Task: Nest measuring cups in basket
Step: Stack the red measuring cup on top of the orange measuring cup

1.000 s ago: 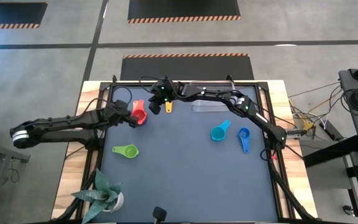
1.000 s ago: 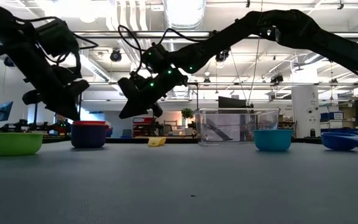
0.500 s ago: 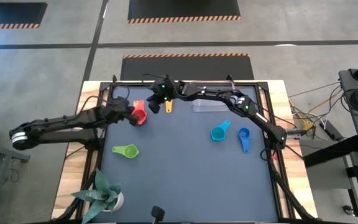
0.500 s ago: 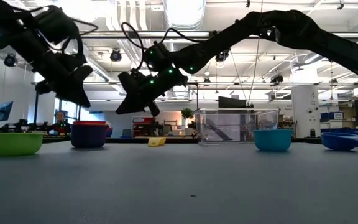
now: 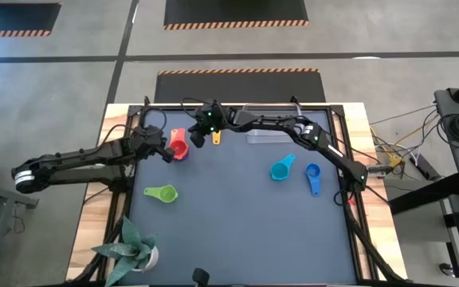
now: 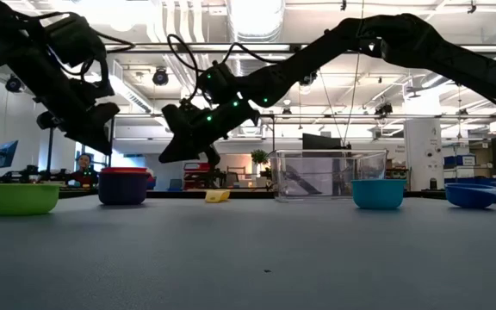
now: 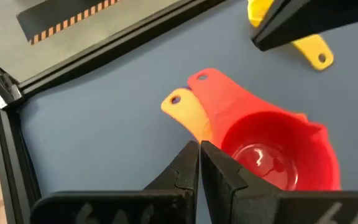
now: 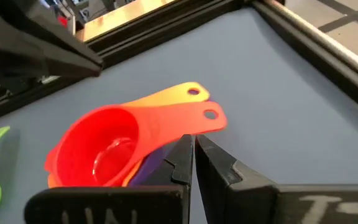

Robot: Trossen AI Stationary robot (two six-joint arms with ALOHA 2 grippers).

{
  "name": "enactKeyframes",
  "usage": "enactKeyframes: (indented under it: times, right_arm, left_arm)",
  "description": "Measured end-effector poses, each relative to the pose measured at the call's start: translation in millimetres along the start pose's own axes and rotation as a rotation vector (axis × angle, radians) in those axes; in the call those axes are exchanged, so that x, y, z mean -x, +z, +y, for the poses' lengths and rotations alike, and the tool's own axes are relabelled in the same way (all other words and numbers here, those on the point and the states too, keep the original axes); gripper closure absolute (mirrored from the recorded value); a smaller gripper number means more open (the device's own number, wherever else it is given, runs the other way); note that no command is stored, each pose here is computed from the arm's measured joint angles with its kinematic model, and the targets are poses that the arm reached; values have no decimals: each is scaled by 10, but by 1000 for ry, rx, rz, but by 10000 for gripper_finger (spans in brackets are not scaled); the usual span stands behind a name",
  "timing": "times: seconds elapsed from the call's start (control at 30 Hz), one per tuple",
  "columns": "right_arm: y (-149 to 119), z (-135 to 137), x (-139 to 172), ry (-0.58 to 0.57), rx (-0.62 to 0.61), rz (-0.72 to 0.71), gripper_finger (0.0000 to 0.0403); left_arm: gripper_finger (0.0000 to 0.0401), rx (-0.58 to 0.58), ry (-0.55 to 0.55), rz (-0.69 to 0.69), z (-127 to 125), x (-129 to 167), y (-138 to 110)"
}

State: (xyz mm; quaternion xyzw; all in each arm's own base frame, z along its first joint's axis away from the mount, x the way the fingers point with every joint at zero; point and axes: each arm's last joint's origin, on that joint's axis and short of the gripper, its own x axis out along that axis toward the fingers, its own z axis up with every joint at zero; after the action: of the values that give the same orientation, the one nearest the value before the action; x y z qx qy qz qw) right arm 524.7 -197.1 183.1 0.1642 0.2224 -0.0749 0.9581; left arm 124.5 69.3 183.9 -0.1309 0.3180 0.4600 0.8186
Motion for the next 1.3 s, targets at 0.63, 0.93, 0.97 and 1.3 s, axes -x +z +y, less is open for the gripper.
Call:
enactKeyframes:
  times: [0.63, 0.93, 0.97, 1.3]
  right_arm:
    - [-162, 57, -82, -35, 32, -49, 394]
    - [-204, 48, -92, -53, 29, -46, 394]
    - [-209, 57, -100, -51, 31, -49, 394]
    - [-341, 83, -243, -23, 24, -55, 394]
  left_arm:
    - [401, 24, 29, 76, 28, -93, -223]
    - [401, 27, 30, 80, 24, -102, -225]
    - [401, 27, 30, 80, 24, -102, -225]
    - [401, 39, 29, 77, 19, -107, -220]
